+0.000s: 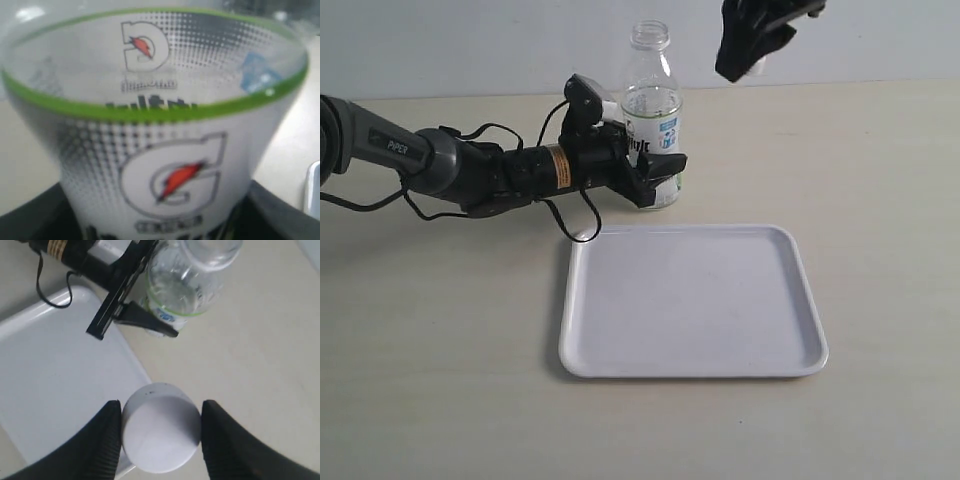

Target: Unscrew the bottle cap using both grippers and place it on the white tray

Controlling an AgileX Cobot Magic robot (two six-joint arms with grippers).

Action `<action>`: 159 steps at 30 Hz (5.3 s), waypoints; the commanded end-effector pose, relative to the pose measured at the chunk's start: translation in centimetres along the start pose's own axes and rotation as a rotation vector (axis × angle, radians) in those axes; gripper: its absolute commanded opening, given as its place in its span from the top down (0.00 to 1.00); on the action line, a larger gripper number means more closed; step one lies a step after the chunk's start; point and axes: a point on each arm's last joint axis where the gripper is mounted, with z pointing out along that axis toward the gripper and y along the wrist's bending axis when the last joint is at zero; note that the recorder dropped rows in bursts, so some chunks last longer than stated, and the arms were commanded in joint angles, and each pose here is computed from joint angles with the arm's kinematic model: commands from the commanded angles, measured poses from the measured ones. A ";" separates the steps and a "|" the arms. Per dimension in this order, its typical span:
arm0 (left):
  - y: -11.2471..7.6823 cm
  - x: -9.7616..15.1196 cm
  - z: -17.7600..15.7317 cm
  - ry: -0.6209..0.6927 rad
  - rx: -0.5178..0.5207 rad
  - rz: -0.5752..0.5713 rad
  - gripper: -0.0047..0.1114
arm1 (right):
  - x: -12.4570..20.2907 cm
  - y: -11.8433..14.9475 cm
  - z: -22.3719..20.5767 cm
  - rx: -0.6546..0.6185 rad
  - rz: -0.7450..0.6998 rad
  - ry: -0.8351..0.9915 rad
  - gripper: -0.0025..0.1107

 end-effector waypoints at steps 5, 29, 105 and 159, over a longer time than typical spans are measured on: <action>0.1 -0.1 0.0 0.001 -0.003 0.018 0.96 | 2.8 1.9 3.1 -0.130 0.055 0.098 0.98; 0.1 -0.1 0.0 0.000 0.006 0.024 0.96 | 4.4 9.1 15.9 -0.213 0.082 0.250 0.98; 0.5 -0.3 0.0 -0.022 -0.044 -0.024 0.19 | 3.1 8.6 13.6 -0.068 0.084 0.214 0.31; 9.3 -4.3 -13.2 -0.045 0.126 -0.294 0.12 | 3.4 9.4 -2.5 0.100 0.138 -0.078 0.31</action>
